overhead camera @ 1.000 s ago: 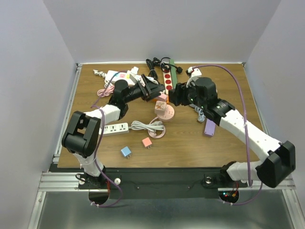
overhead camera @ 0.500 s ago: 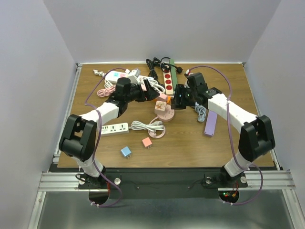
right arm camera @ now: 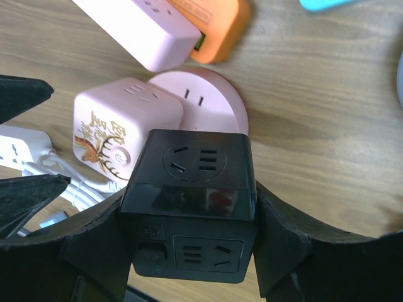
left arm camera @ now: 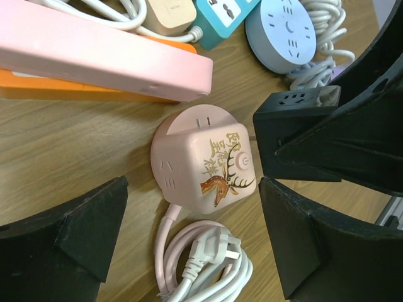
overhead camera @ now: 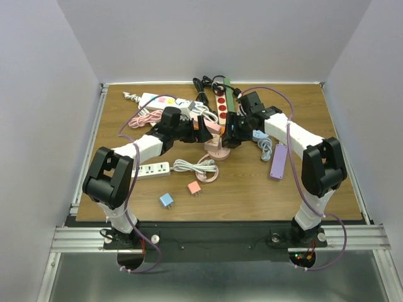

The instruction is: Insert the plug

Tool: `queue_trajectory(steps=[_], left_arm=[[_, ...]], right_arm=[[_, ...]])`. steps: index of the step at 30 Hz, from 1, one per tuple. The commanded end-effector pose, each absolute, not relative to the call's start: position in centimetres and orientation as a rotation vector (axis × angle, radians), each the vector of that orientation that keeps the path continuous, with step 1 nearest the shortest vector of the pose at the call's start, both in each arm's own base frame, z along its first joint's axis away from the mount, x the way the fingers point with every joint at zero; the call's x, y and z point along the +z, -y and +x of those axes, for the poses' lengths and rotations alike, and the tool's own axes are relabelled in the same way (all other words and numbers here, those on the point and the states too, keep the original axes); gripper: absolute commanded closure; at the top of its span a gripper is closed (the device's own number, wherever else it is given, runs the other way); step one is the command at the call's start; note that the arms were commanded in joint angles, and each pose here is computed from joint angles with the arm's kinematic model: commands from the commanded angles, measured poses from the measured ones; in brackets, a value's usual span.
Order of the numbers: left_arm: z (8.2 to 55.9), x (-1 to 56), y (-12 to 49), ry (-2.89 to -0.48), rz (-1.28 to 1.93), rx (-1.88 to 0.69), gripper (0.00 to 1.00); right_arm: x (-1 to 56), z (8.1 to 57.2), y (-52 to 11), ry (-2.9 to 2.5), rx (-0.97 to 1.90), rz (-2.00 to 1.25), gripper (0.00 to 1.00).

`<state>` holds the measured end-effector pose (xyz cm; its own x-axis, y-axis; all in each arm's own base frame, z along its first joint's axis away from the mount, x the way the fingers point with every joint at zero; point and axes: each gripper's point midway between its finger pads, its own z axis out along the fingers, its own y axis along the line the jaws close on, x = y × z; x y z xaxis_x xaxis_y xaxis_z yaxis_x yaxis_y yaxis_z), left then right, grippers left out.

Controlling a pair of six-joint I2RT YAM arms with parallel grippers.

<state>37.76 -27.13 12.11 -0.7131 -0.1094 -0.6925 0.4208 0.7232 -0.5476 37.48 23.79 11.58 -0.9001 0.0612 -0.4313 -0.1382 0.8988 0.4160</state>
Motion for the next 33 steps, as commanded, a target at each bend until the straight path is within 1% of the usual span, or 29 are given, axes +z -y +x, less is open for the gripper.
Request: queue_trajectory(steps=[1,9,14,23,33], left_arm=[[38.0,12.9,27.9,-2.164,0.298,-0.94,0.05],[37.1,11.0,29.1,-2.217,0.346,-0.949,0.07],[36.8,11.0,29.5,-2.221,0.359,-0.963,0.07],[36.5,10.5,29.9,-2.235,0.374,-0.959,0.11],[36.5,10.1,29.8,-2.251,0.381,-0.944,0.11]], right_arm=[[13.2,37.7,-24.2,-2.624,0.638,-0.076,1.0],[12.5,37.2,-24.3,-2.671,0.648,-0.073,1.0],[11.6,36.8,-24.1,-2.704,0.633,-0.078,0.99],[11.2,37.7,-24.0,-2.693,0.595,-0.118,1.0],[10.3,38.1,-24.3,-2.703,0.586,-0.165,1.0]])
